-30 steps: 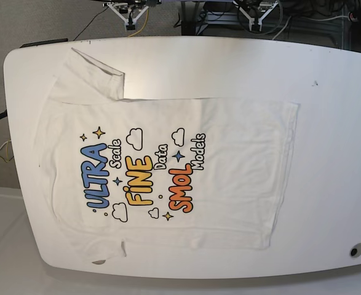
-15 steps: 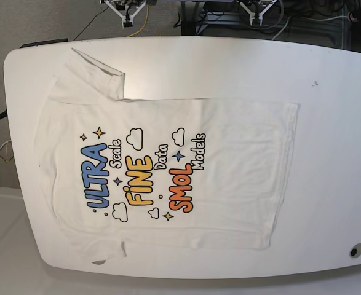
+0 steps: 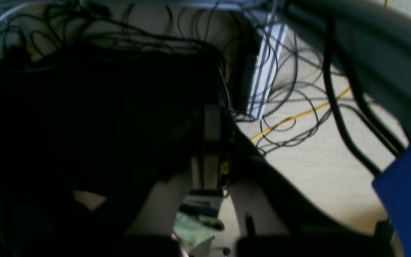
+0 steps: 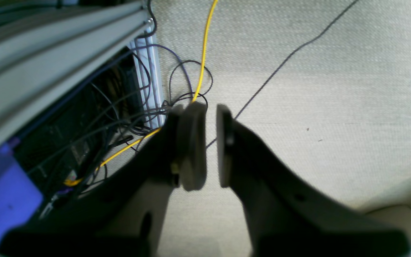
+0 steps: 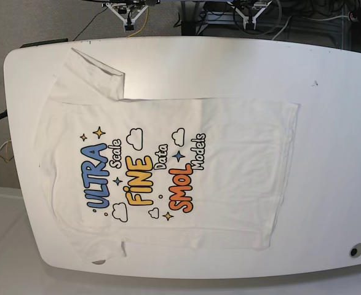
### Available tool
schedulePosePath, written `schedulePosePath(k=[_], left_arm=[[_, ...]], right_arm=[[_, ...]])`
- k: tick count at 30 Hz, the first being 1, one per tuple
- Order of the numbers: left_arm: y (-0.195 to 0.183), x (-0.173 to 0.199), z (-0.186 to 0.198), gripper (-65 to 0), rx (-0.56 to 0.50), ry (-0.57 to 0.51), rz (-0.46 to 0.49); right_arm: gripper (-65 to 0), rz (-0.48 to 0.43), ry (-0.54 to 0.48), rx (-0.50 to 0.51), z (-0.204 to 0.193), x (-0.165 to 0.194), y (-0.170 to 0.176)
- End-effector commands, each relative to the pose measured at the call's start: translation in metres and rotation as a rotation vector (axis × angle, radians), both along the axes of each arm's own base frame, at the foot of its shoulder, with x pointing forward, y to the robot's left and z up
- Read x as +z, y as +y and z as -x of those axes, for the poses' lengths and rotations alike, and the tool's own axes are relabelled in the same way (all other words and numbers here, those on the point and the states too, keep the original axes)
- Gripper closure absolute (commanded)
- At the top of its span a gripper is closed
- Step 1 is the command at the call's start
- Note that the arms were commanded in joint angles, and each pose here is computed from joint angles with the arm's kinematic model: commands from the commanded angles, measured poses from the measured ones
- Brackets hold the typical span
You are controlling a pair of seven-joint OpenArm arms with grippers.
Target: Fold the T-shirt properly
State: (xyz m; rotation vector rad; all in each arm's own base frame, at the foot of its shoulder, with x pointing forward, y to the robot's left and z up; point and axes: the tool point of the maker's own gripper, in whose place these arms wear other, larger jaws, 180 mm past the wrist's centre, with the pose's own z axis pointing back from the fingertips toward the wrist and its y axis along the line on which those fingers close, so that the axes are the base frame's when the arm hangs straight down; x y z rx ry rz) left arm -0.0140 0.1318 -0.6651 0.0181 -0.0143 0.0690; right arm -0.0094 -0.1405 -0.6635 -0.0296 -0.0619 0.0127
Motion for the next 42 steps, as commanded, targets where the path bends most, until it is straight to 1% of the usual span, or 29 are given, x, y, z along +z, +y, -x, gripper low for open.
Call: schedulePosePath(k=[1,3,7,9,11,19,23,29,31,33,39,42], left_arm=[[0.000,0.000,-0.002,0.0,-0.008,-0.006,-0.003],[0.011,0.003,-0.008,0.0,-0.015,-0.051,-0.011],[0.018,0.014,-0.030,0.0,-0.025,-0.146,-0.010],[0.020,0.019,-0.036,0.0,-0.031,-0.174,-0.012],[0.023,0.021,-0.034,0.0,-0.032,-0.176,-0.016],[0.030,0.017,-0.010,0.0,-0.040,-0.109,-0.027],[0.037,0.019,-0.009,0.0,-0.058,-0.099,-0.026],[0.039,0.023,-0.011,0.0,-0.070,-0.104,-0.018],[0.039,0.023,-0.014,0.0,-0.073,-0.110,-0.021],[0.034,0.020,-0.021,0.0,-0.064,-0.112,-0.018],[0.034,0.019,-0.031,0.0,-0.064,-0.115,-0.025],[0.034,0.023,-0.018,0.0,-0.052,-0.112,-0.010]], right_arm=[[-8.9,0.003,-0.014,0.004,-0.003,0.000,-0.002],[-8.9,0.013,-0.042,0.007,-0.002,0.003,-0.004],[-8.6,0.023,-0.068,0.008,0.006,0.007,-0.009],[-8.6,0.028,-0.076,0.008,0.009,0.008,-0.011],[-8.6,0.029,-0.084,0.012,0.011,0.009,-0.012],[-8.7,0.030,-0.085,0.018,0.027,0.012,-0.016],[-8.6,0.043,-0.077,0.019,0.035,0.016,-0.025],[-8.6,0.049,-0.073,0.019,0.041,0.018,-0.030],[-8.6,0.049,-0.074,0.017,0.040,0.018,-0.030],[-8.2,0.041,-0.078,0.013,0.031,0.015,-0.024],[-7.9,0.038,-0.068,0.006,0.028,0.012,-0.020],[-7.8,0.050,-0.074,0.018,0.033,0.016,-0.028]])
